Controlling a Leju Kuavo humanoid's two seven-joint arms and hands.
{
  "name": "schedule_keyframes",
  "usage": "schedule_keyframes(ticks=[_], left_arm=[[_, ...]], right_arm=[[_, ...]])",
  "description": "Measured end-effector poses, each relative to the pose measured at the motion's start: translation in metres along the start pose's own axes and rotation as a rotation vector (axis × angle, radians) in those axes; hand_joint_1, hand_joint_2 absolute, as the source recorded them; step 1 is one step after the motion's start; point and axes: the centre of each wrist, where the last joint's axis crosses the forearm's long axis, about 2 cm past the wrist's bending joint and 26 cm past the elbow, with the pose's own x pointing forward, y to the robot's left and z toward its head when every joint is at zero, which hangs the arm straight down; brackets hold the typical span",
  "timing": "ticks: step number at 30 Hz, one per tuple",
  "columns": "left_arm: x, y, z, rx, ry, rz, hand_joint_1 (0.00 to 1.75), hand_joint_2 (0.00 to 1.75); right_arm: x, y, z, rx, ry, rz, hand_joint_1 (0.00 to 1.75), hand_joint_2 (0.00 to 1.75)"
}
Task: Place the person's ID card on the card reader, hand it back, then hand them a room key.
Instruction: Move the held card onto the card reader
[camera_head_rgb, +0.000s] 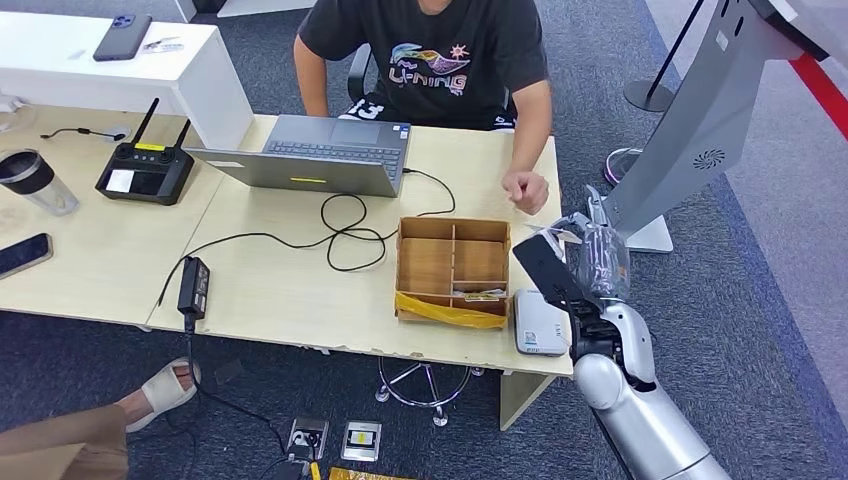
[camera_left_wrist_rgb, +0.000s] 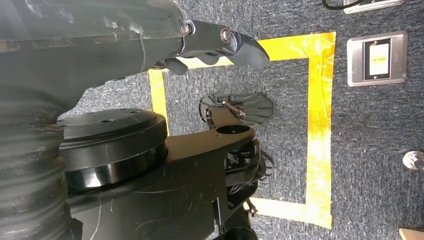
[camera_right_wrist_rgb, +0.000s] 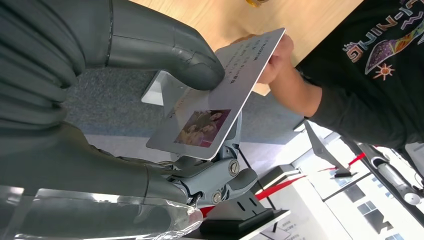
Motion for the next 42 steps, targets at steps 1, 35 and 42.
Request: schedule_keyframes(ticks=[1,35,42], left_arm=[[0.0,0.0,0.0,0.0,0.0,0.0,0.0,1.75],[-0.008,0.002,0.002,0.028,0.015,0.012,0.0,1.75],[-0.011,0.003,0.003,0.03,0.013,0.014,0.0,1.75]], right_arm=[[0.0,0.0,0.0,-0.002,0.002,0.004,1.53,1.75],[-0.059,0.044,0.061,0.227,0.217,0.136,1.75,1.75],[-0.058,0.057,0.074,0.28,0.234,0.122,1.75,1.75]])
